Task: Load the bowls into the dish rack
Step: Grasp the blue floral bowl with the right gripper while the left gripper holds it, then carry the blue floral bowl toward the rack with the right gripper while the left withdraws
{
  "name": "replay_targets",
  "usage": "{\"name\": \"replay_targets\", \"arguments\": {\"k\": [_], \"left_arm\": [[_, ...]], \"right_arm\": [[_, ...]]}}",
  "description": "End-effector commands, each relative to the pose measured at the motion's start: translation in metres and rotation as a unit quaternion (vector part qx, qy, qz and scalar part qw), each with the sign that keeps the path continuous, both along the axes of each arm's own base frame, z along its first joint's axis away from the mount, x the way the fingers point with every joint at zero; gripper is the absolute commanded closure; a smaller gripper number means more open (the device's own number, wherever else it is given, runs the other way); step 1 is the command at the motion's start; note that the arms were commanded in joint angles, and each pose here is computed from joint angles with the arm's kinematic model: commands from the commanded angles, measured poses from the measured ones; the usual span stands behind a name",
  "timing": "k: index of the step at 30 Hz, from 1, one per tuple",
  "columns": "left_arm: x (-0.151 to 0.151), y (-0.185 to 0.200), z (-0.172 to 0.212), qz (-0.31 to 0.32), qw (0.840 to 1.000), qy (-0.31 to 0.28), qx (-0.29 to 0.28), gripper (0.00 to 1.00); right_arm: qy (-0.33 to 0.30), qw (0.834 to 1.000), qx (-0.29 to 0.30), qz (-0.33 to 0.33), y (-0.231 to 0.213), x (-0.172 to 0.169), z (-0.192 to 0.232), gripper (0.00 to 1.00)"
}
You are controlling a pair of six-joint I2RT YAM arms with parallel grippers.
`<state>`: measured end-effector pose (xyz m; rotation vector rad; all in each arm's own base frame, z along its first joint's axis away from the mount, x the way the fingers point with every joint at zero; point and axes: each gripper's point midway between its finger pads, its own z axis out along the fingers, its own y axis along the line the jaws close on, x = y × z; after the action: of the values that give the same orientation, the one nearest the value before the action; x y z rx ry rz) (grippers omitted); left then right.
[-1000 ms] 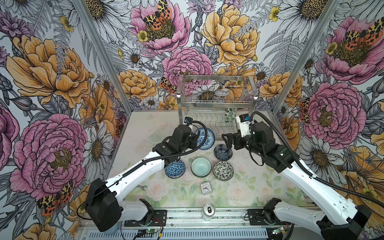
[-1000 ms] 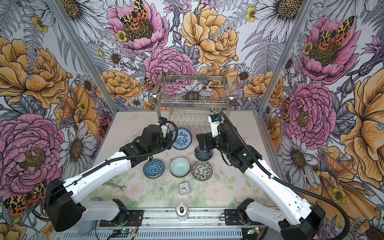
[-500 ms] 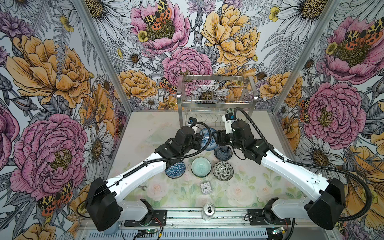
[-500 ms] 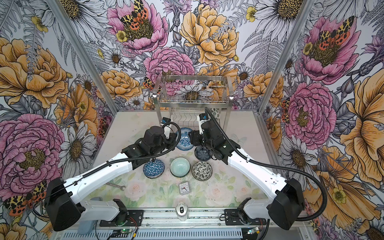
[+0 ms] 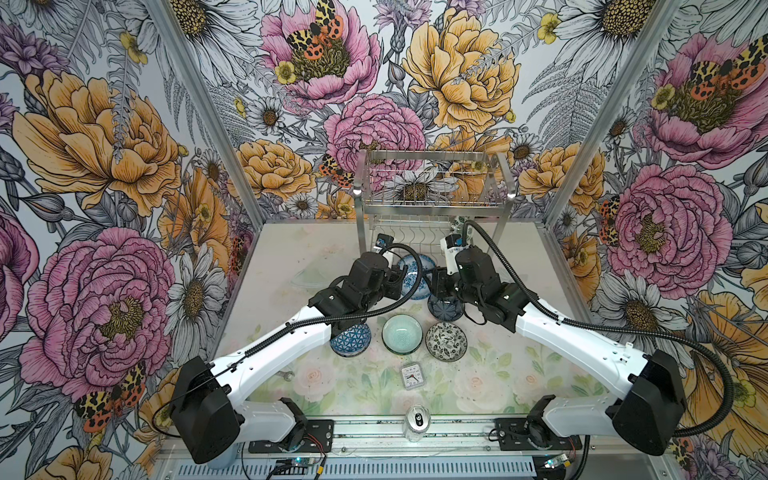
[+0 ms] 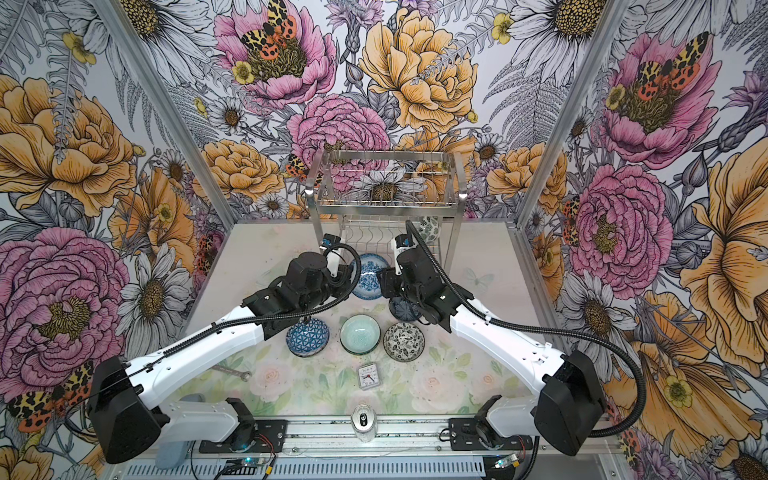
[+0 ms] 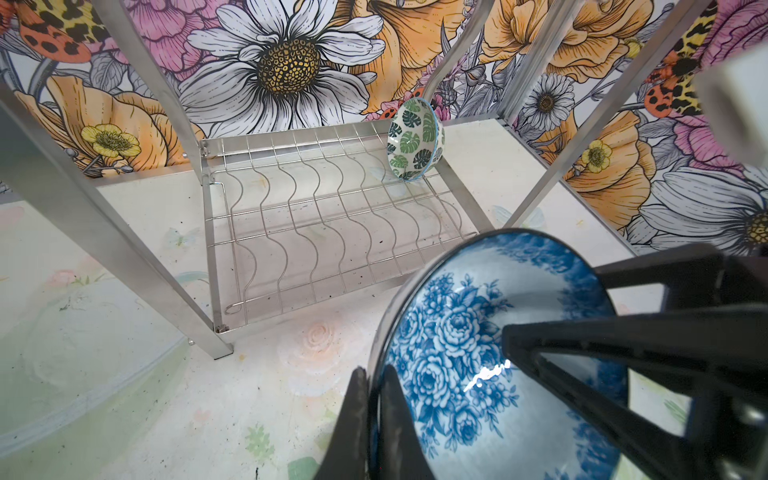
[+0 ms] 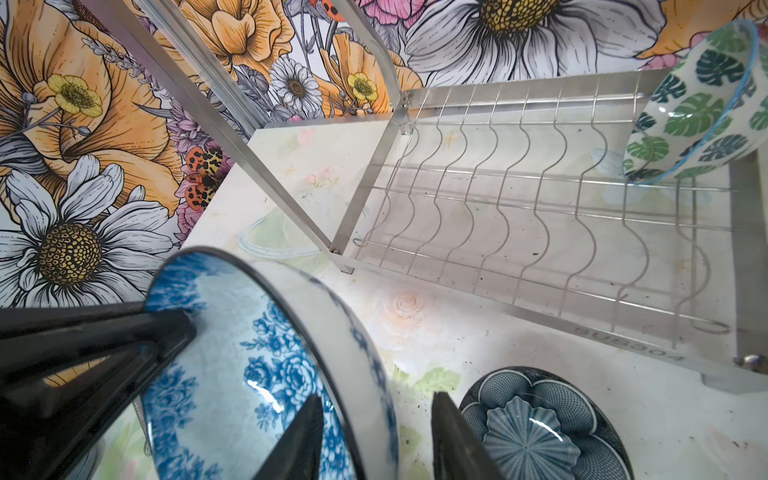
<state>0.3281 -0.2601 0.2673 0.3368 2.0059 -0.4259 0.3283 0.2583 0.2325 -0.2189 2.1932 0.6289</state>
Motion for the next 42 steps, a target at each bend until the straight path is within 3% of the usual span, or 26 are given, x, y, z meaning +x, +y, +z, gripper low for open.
{"name": "replay_targets", "arguments": {"k": [1,6,10,13,14,17,18,19,24,28,36,42], "left_arm": [[0.002,0.004,0.043,0.011,0.997,-0.060,-0.043,1.00],[0.000,0.007,0.049,0.015,0.996,-0.068,-0.053,1.00],[-0.005,0.007,0.050,0.010,0.996,-0.067,-0.063,1.00],[-0.009,0.005,0.049,0.001,0.996,-0.060,-0.063,1.00],[-0.011,0.006,0.048,0.001,0.997,-0.057,-0.059,0.96],[-0.018,0.012,0.046,0.001,0.998,-0.043,-0.043,0.24],[-0.020,0.016,0.046,0.005,0.999,-0.040,-0.036,0.07],[-0.024,0.022,0.046,0.009,0.999,-0.038,-0.029,0.01],[-0.041,0.058,0.048,0.020,0.999,-0.025,0.037,0.01],[-0.046,0.086,0.044,0.031,0.995,-0.022,0.091,0.01],[-0.046,0.125,0.028,0.044,0.994,-0.012,0.095,0.01],[-0.044,0.139,0.018,0.045,0.993,-0.003,0.108,0.01]], "right_arm": [[0.002,1.000,0.007,0.001,0.006,-0.001,-0.002,0.60],[0.001,1.000,0.009,0.001,0.009,-0.005,-0.001,0.69],[-0.009,1.000,0.012,-0.006,0.011,-0.006,0.005,1.00],[-0.022,1.000,0.011,-0.014,0.009,-0.008,0.012,1.00],[-0.028,0.999,0.010,-0.017,0.007,-0.008,0.015,1.00],[-0.046,0.998,0.003,-0.032,-0.003,-0.010,0.024,1.00],[-0.052,0.998,-0.003,-0.038,-0.008,-0.010,0.026,1.00],[-0.059,0.997,-0.013,-0.046,-0.013,-0.010,0.027,1.00],[-0.091,0.989,-0.072,-0.096,-0.047,-0.009,0.030,1.00],[-0.124,0.972,-0.131,-0.153,-0.075,-0.001,0.039,1.00],[-0.174,0.898,-0.292,-0.280,-0.129,0.017,0.053,1.00],[-0.185,0.844,-0.387,-0.321,-0.139,0.033,0.063,1.00]]}}
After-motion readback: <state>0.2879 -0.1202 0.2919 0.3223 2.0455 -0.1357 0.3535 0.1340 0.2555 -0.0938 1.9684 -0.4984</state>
